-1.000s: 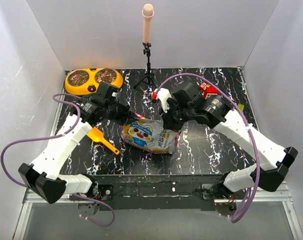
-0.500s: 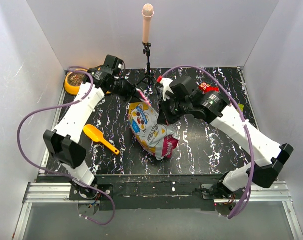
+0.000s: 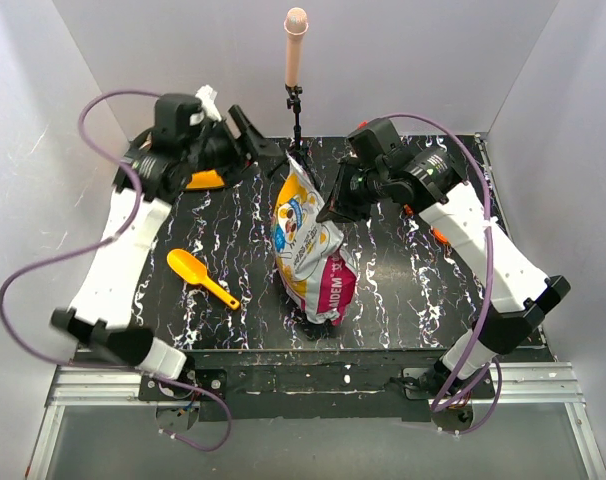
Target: Serve the pet food
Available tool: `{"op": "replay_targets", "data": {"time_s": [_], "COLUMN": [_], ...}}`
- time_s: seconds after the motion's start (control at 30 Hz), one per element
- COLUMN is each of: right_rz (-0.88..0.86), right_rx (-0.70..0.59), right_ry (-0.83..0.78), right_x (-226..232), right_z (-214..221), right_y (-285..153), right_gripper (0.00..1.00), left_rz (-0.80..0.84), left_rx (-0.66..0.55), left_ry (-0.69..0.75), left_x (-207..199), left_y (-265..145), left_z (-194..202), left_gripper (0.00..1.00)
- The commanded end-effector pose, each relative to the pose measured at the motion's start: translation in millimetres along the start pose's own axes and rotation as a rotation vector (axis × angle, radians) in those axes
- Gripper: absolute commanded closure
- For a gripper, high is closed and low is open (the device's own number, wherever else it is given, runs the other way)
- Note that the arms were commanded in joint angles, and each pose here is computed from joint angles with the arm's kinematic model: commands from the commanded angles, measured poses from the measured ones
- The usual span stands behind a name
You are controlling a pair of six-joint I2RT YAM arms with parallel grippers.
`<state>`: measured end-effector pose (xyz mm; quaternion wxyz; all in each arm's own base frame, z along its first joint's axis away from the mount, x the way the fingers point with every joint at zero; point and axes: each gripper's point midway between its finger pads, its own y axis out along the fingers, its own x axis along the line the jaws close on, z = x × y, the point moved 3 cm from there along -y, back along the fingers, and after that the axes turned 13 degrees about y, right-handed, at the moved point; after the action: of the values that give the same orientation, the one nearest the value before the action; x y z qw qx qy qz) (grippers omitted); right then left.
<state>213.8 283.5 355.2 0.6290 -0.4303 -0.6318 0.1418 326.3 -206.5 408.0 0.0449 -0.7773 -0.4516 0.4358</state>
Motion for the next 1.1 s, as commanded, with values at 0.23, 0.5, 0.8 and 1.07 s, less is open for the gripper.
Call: {"op": "replay_targets", "data": {"time_s": [0.23, 0.5, 0.8, 1.07], "right_rz": [-0.327, -0.228, -0.202, -0.232], "right_rx": [-0.142, -0.113, -0.107, -0.039], "right_ry": [0.100, 0.094, 0.019, 0.115], "right_x": [113, 113, 83, 92], "right_z": [8, 31, 55, 30], "right_y": [-5, 28, 43, 47], "right_gripper": [0.99, 0.99, 0.99, 0.99], "left_rz": [0.079, -0.140, -0.141, 0.192], "left_rx": [0.033, 0.024, 0.107, -0.050], "left_ry": [0.301, 0.178, -0.049, 0.295], "left_x": [0, 43, 43, 13], "left_y": [-104, -126, -106, -122], "left_z": [62, 93, 106, 106], "left_gripper": [0.36, 0.37, 0.33, 0.29]}}
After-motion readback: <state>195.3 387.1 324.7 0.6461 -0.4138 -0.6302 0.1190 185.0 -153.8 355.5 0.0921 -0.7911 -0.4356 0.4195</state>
